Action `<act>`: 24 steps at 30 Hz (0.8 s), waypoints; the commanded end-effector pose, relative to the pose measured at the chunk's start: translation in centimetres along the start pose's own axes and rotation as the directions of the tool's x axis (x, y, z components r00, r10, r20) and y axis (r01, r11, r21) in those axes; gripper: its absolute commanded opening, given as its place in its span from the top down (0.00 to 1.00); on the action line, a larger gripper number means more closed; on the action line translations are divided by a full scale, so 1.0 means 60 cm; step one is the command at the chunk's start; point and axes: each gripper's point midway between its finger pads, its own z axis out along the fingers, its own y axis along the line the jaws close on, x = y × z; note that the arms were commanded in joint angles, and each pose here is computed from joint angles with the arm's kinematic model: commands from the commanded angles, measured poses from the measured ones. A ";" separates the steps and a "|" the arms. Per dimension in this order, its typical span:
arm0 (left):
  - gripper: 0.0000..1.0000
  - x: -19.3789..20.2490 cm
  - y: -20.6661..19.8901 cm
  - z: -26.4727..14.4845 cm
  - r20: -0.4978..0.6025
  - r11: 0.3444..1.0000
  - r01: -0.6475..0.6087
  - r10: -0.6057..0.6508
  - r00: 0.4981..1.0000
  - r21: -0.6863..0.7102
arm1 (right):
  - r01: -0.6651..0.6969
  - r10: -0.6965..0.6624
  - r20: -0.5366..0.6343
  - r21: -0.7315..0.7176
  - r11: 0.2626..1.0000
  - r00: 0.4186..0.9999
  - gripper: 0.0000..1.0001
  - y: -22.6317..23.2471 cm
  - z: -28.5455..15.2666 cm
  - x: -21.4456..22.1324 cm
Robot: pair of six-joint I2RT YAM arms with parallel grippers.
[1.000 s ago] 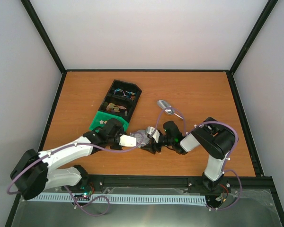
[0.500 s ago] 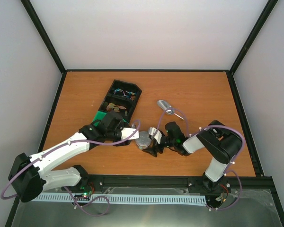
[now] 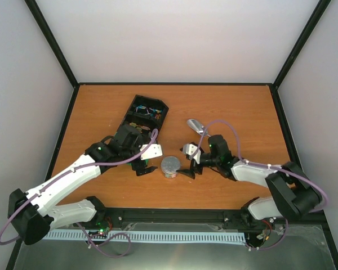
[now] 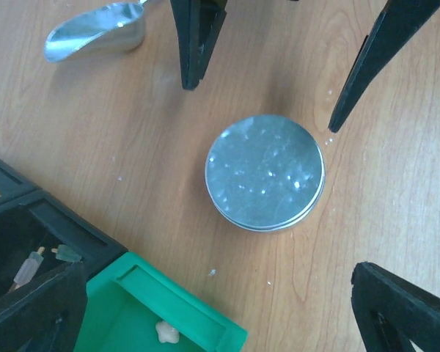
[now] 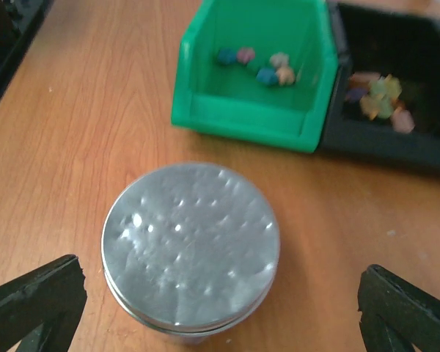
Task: Pack the candies
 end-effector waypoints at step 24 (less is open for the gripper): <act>0.00 0.065 0.356 -0.144 0.165 0.467 0.881 -0.866 0.472 -0.073 | -0.312 0.182 0.284 0.529 0.789 0.941 0.00 -0.271 -0.343 -0.217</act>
